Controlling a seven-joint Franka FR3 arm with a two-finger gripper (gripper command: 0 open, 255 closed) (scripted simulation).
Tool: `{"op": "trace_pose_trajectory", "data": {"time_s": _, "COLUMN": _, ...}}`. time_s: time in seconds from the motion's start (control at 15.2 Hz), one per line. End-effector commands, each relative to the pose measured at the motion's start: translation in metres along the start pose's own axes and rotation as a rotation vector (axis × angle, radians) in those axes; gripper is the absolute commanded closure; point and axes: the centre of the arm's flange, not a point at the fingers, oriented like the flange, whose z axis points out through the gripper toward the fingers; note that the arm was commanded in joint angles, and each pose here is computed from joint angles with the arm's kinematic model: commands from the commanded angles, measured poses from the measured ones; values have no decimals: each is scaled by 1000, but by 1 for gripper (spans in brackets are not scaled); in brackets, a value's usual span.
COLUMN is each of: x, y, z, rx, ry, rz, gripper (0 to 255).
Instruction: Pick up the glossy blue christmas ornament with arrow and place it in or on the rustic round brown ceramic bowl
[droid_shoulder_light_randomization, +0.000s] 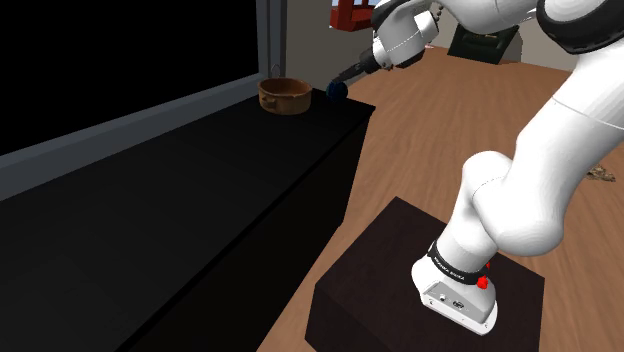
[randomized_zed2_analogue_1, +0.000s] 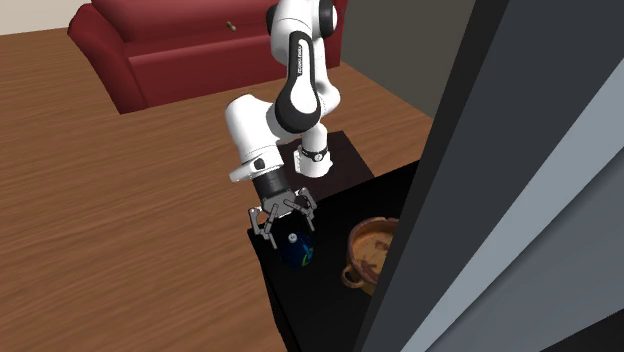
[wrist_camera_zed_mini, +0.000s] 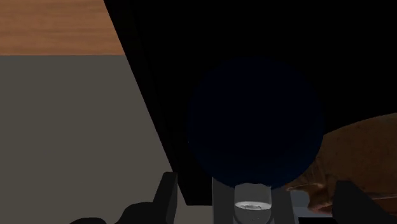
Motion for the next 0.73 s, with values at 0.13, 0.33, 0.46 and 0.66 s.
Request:
{"op": "trace_pose_trajectory", "data": {"time_s": 0.13, "x": 0, "y": 0, "z": 14, "rx": 0, "ry": 2, "rz": 0, "gripper": 0}}
{"op": "trace_pose_trajectory", "data": {"time_s": 0.33, "x": 0, "y": 0, "z": 14, "rx": 0, "ry": 2, "rz": 0, "gripper": 0}}
{"op": "trace_pose_trajectory", "data": {"time_s": 0.46, "x": 0, "y": 0, "z": 14, "rx": 0, "ry": 2, "rz": 0, "gripper": 0}}
{"op": "trace_pose_trajectory", "data": {"time_s": 0.66, "x": 0, "y": 0, "z": 14, "rx": 0, "ry": 1, "rz": 0, "gripper": 255}}
